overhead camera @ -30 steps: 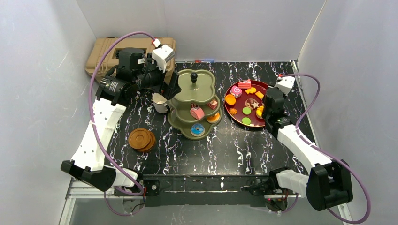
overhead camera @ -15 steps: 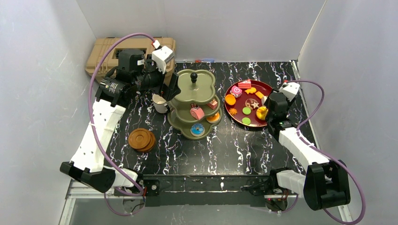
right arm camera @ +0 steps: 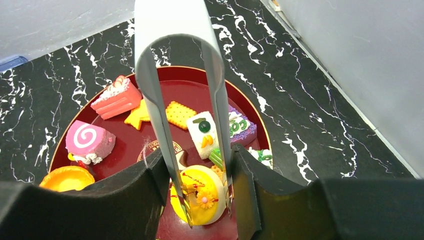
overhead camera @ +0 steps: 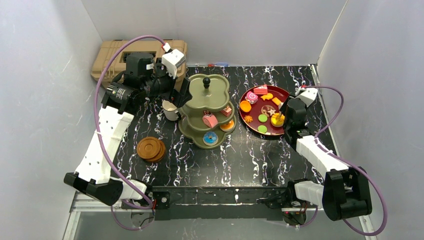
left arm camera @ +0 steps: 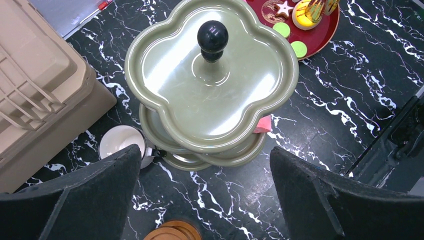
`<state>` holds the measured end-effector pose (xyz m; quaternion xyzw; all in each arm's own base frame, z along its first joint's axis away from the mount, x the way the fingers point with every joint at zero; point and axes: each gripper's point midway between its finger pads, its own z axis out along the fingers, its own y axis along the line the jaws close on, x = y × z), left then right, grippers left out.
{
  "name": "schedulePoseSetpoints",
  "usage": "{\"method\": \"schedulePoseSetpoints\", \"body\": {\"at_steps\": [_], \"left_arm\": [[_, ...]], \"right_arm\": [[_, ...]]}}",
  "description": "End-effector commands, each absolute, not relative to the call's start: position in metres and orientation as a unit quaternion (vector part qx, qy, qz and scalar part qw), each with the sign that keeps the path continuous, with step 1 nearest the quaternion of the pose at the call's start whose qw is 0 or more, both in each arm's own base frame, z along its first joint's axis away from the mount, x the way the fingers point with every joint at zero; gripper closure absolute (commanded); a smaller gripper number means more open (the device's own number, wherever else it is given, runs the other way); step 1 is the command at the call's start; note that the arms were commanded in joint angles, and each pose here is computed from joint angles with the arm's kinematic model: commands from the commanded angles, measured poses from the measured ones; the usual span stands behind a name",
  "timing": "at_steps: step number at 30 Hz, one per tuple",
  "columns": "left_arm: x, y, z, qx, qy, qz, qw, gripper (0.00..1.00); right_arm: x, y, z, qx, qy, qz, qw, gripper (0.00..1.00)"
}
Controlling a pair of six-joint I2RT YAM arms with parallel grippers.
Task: Serve the afternoon tea
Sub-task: Pick up the desert from the tray.
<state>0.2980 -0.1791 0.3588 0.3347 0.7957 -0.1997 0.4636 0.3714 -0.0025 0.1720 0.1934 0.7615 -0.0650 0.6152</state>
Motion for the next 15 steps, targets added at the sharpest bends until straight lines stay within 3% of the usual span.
{"method": "schedulePoseSetpoints", "body": {"at_steps": [1,9,15], "left_arm": [[0.288,-0.174,0.37,0.338,0.788,-0.195,0.477,0.01],[0.288,-0.174,0.369,0.337,0.789,-0.197,0.475,0.01],[0.289,-0.175,0.369,0.337,0.789,-0.197,0.474,0.01]], "right_arm": [[0.378,0.002,0.188,0.2,0.739,-0.035,0.643,0.59],[0.377,0.011,0.207,0.187,0.728,-0.006,0.659,0.83],[0.377,0.021,0.243,0.172,0.711,0.027,0.681,0.88]]}}
